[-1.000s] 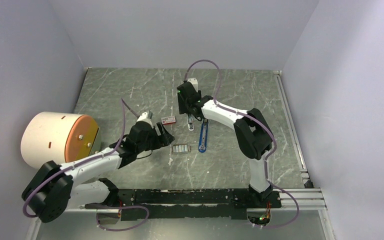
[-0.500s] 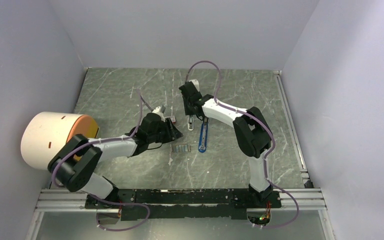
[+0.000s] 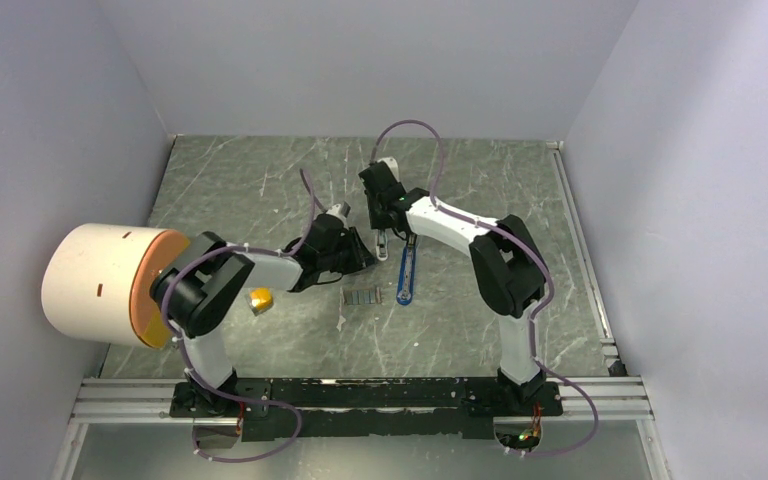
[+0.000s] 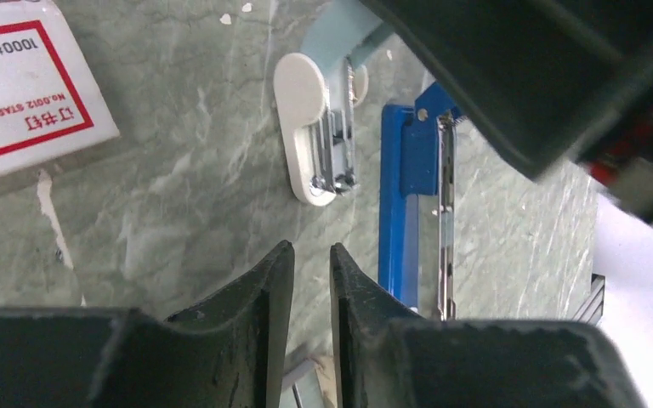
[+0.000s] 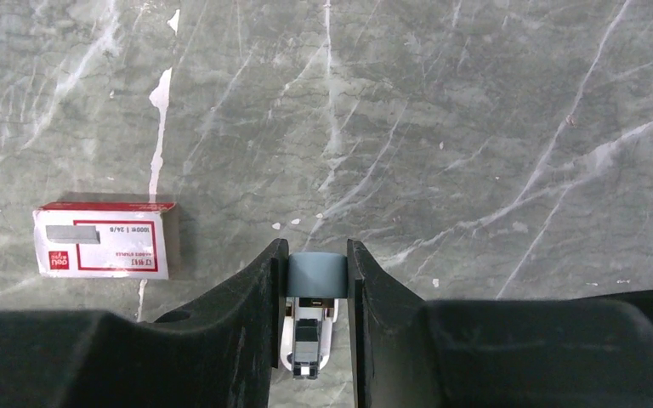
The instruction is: Load the staples into the stapler
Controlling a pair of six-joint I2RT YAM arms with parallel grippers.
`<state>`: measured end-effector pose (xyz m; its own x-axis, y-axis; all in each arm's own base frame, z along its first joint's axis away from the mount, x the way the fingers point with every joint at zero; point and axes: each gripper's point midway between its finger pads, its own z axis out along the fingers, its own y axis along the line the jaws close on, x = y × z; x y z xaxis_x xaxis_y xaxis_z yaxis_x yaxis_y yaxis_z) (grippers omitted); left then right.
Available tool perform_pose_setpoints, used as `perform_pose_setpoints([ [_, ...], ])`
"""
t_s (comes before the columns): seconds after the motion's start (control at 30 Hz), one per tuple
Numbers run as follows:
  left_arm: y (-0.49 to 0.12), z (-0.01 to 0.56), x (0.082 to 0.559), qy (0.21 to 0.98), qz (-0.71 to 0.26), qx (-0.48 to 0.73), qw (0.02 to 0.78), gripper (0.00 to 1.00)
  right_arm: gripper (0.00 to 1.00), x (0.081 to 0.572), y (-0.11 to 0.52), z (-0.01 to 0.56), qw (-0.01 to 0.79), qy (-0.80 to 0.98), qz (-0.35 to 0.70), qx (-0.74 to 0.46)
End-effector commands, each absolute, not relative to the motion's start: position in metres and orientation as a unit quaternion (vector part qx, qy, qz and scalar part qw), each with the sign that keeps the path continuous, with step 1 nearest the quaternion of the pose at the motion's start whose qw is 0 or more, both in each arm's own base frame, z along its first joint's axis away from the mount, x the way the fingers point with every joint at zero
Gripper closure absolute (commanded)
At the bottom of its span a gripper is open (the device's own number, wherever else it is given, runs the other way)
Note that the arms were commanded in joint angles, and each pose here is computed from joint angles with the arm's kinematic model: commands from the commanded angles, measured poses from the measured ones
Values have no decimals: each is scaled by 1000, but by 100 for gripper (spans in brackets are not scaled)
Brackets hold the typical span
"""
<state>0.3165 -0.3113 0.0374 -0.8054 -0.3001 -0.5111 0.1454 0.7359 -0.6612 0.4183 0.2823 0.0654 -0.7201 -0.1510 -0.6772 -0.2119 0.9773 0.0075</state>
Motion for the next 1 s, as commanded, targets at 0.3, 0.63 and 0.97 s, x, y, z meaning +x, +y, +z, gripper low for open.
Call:
perform_pose_setpoints([
  [0.3, -320, 21, 346, 871, -359, -86, 324, 79, 76, 411, 281, 81, 369, 922, 62, -96],
  [0.63, -315, -8, 346, 891, -326, -95, 303, 86, 76, 404, 283, 78, 360, 925, 68, -99],
  [0.97, -304, -26, 341, 907, -289, -102, 288, 90, 77, 374, 285, 63, 345, 932, 73, -87],
])
